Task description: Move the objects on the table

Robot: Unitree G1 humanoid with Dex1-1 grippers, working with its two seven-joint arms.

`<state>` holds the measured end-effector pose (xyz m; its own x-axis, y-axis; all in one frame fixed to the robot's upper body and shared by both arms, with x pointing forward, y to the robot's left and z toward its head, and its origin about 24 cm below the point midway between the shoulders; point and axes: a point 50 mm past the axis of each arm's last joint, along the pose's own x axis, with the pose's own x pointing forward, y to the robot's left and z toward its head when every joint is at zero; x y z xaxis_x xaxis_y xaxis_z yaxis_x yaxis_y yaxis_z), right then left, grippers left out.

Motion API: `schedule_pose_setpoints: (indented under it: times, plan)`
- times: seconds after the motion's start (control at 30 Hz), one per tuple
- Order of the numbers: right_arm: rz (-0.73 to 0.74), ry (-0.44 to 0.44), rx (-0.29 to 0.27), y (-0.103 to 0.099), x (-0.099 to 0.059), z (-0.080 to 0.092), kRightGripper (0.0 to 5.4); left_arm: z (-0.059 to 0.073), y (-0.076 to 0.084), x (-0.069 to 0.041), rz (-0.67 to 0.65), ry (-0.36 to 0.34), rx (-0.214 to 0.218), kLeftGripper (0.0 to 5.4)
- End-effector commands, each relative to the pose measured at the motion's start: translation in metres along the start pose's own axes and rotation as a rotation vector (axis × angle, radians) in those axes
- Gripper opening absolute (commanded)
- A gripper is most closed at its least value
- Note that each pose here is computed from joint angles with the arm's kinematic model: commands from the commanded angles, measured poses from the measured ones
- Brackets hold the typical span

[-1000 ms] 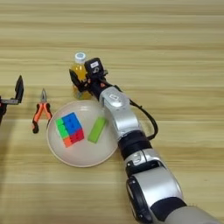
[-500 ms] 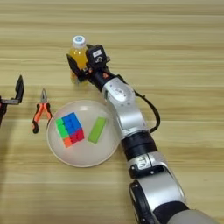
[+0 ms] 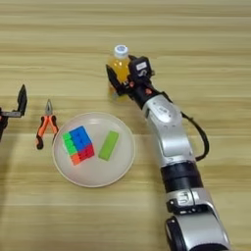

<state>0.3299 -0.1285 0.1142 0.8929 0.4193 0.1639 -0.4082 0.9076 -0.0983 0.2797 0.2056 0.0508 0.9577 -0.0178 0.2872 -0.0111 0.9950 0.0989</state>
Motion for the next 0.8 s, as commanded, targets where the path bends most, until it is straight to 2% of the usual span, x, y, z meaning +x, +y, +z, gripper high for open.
schedule_pose_setpoints:
  times: [0.03,0.37,0.8]
  plan:
    - [-0.055,-0.024,0.016,-0.013,-0.007,0.003,3.41,0.001,0.0,0.002,-0.007,-0.005,0.004,5.4]
    - [-0.104,0.026,0.044,-0.019,-0.018,-0.015,3.41,0.0,0.001,0.004,-0.007,-0.005,0.003,5.4]
    - [-0.119,0.055,0.062,-0.018,-0.022,-0.027,3.41,0.0,0.002,0.004,-0.006,-0.006,0.004,5.4]
